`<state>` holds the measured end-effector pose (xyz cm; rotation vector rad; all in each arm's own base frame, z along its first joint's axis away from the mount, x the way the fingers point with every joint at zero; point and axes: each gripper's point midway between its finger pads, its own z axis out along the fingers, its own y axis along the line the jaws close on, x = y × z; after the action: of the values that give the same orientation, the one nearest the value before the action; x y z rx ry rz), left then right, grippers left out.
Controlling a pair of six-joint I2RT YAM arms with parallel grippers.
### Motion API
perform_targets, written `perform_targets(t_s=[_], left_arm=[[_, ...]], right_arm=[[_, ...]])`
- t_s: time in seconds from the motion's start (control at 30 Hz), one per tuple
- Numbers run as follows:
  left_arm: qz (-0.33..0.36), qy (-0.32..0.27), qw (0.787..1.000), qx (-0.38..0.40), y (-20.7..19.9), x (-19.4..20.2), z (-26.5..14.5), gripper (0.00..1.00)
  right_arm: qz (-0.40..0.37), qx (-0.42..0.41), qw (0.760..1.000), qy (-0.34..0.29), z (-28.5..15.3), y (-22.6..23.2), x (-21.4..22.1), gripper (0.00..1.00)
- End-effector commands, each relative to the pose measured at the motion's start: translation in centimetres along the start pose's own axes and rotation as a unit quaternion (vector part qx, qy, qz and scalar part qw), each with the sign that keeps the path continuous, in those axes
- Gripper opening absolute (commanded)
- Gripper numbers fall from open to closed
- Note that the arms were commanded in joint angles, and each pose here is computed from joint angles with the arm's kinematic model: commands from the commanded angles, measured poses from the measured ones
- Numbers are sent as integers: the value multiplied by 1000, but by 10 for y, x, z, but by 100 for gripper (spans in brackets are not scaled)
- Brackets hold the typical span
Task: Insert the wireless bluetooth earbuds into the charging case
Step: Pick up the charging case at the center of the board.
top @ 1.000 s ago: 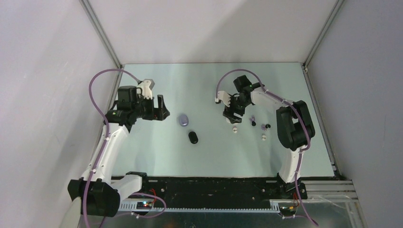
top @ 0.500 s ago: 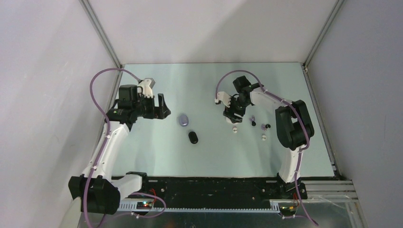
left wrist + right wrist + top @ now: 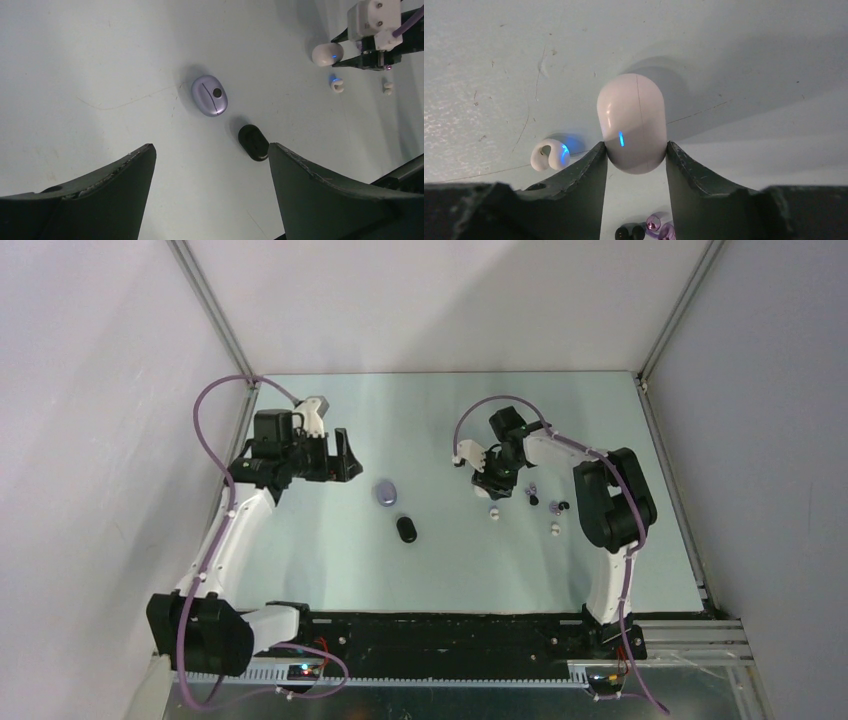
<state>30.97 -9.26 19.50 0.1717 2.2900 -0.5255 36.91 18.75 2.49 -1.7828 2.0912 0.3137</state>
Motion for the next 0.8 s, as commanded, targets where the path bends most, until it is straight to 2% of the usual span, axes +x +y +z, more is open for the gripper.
perform_targets(t_s=[0.0, 0.07, 0.17, 0.2, 0.3, 0.33, 0.43, 0.47, 0.57, 0.67, 0.77], left_arm=[[17, -35, 999, 36, -23, -32, 1, 89], [45, -35, 997, 46, -31, -36, 6, 87], [92, -63, 991, 72, -48, -57, 6, 87], [101, -77, 988, 85, -56, -66, 5, 86], [120, -140, 972, 147, -88, -102, -7, 86], [130, -155, 964, 171, -102, -111, -13, 86], [147, -202, 943, 219, -133, -139, -31, 86], [142, -202, 936, 251, -148, -141, -37, 86], [143, -234, 907, 318, -176, -157, -54, 82], [169, -230, 880, 380, -202, -155, -68, 80], [187, -217, 873, 394, -213, -151, -67, 80]], right_arm=[[-18, 33, 999, -16, -9, -11, -11, 43], [-23, 60, 997, -47, -30, -17, -30, 39], [-54, 125, 982, -129, -89, -23, -82, 37], [-66, 157, 972, -164, -117, -25, -102, 37], [-100, 212, 945, -227, -163, -17, -144, 37], [-109, 244, 929, -255, -188, -17, -159, 36], [-131, 273, 905, -299, -214, -3, -191, 36], [-134, 292, 894, -313, -226, -4, -199, 36], [-127, 311, 872, -355, -248, 5, -221, 37], [-131, 331, 849, -390, -271, 12, -238, 36], [-138, 343, 836, -406, -283, 16, -248, 36]])
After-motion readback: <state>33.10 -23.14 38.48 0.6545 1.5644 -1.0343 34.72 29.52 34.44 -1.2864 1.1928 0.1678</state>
